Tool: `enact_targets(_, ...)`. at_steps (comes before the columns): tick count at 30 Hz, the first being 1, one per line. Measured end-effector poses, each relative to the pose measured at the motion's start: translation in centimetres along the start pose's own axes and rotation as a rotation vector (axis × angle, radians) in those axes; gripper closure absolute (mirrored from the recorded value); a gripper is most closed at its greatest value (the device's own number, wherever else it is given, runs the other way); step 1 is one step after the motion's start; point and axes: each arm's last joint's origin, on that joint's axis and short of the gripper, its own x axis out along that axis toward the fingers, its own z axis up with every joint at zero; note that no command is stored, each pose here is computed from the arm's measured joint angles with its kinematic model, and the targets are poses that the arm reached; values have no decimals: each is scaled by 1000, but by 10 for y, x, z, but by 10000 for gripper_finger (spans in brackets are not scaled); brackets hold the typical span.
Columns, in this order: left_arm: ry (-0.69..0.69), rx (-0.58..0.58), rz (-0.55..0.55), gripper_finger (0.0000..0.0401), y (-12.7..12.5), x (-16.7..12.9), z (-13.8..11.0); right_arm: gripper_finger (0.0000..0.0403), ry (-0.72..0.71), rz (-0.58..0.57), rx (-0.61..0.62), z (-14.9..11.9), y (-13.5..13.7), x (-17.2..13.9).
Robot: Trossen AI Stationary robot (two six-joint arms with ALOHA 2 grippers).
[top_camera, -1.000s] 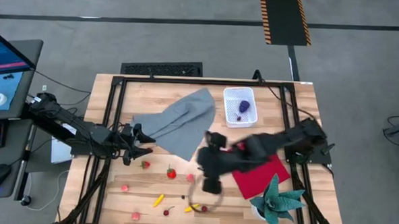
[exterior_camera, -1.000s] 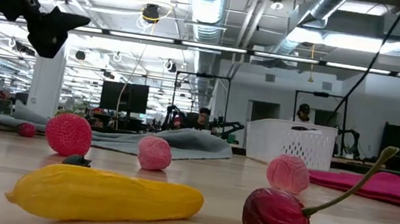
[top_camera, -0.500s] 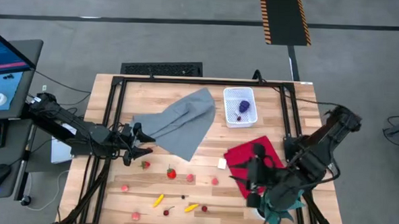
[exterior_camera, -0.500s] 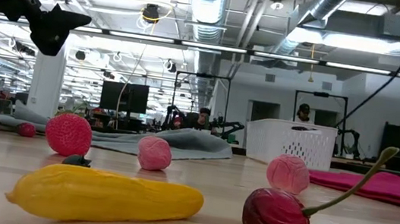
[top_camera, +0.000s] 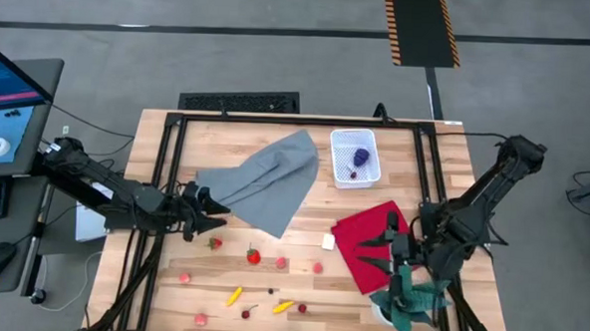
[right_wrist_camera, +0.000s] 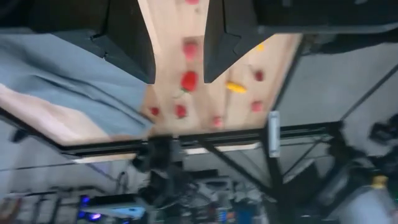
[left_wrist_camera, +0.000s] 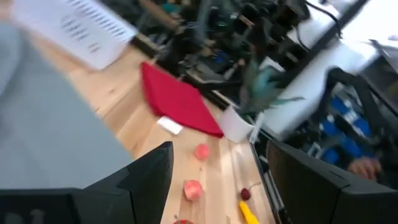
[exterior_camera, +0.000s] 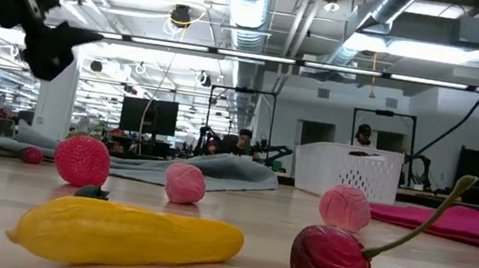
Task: Pick and placing Produce into tupperware
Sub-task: Put the red strawberry into the white bin
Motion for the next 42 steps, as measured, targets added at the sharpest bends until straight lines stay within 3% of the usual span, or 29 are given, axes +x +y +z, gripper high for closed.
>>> enact_targets(7,-44,-153,265,152,13,2,-13,244,-8,-47,5,-25,-7,9)
enact_targets(16,54,-135,344,152,0,18,-34,246,-37,-95,3,-20,-11,5)
enact_targets(23,121,-87,427,152,-20,47,-51,243,53,-115,32,-31,-20,3)
enact_targets(29,161,-93,503,152,-23,68,-70,246,76,-128,49,-44,-25,2)
enact_targets(42,213,-71,524,152,-36,95,-92,245,77,-122,46,-45,-25,2)
